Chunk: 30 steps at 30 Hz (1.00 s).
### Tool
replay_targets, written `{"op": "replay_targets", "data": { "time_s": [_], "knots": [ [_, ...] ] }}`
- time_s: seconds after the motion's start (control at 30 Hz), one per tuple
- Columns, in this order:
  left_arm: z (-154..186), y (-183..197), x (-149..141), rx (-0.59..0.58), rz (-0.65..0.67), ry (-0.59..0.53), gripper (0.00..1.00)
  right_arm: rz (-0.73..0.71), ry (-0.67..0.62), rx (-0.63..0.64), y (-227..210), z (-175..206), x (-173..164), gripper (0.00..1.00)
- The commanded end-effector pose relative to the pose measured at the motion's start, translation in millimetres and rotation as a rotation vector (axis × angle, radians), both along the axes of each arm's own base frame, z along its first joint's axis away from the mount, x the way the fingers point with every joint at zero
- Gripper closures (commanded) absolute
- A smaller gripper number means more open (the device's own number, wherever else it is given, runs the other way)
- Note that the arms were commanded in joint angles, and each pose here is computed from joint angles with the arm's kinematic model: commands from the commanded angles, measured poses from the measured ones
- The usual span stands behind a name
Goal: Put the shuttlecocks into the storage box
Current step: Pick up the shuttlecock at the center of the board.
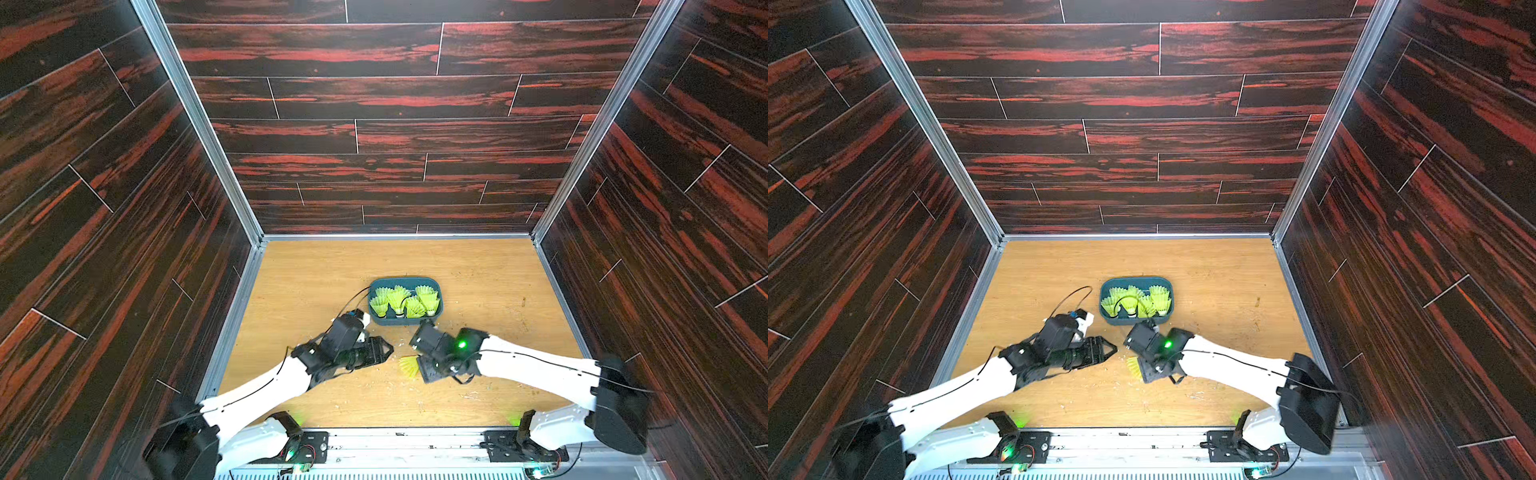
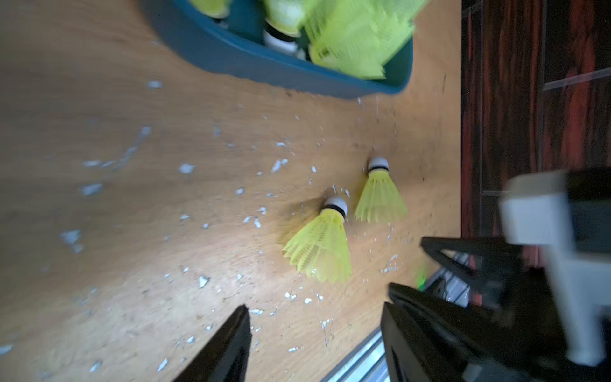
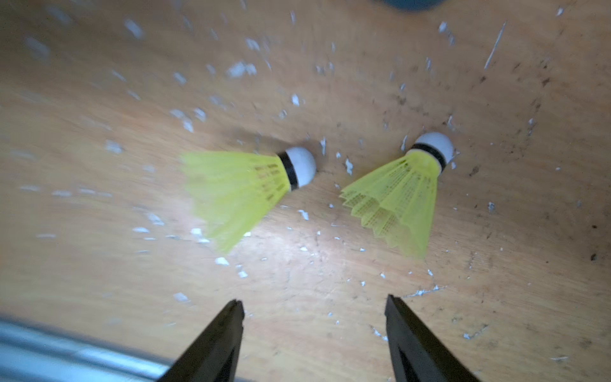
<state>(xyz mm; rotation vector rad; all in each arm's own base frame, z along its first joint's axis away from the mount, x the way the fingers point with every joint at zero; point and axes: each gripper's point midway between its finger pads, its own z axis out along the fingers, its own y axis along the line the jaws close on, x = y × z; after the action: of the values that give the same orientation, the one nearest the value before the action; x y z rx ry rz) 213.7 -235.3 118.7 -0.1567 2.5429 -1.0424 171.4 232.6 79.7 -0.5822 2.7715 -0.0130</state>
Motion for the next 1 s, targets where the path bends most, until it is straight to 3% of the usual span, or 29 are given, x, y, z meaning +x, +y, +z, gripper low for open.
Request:
{"op": "replay_targets", "data": {
  "time_s": [0.0, 0.43, 0.97],
  "knots": [
    [5, 14, 2, -0.019, 0.101, -0.02, 0.33, 0.057, -0.058, -0.065, 2, -8, 10, 0.26],
    [-3, 37, -14, -0.008, 0.168, 0.011, 0.33, 0.254, -0.174, -0.258, 28, -29, 44, 0.22],
    [-1, 41, -10, -0.016, 0.198, -0.01, 0.33, 0.242, -0.133, -0.232, 49, -43, 78, 0.25]
  ]
}}
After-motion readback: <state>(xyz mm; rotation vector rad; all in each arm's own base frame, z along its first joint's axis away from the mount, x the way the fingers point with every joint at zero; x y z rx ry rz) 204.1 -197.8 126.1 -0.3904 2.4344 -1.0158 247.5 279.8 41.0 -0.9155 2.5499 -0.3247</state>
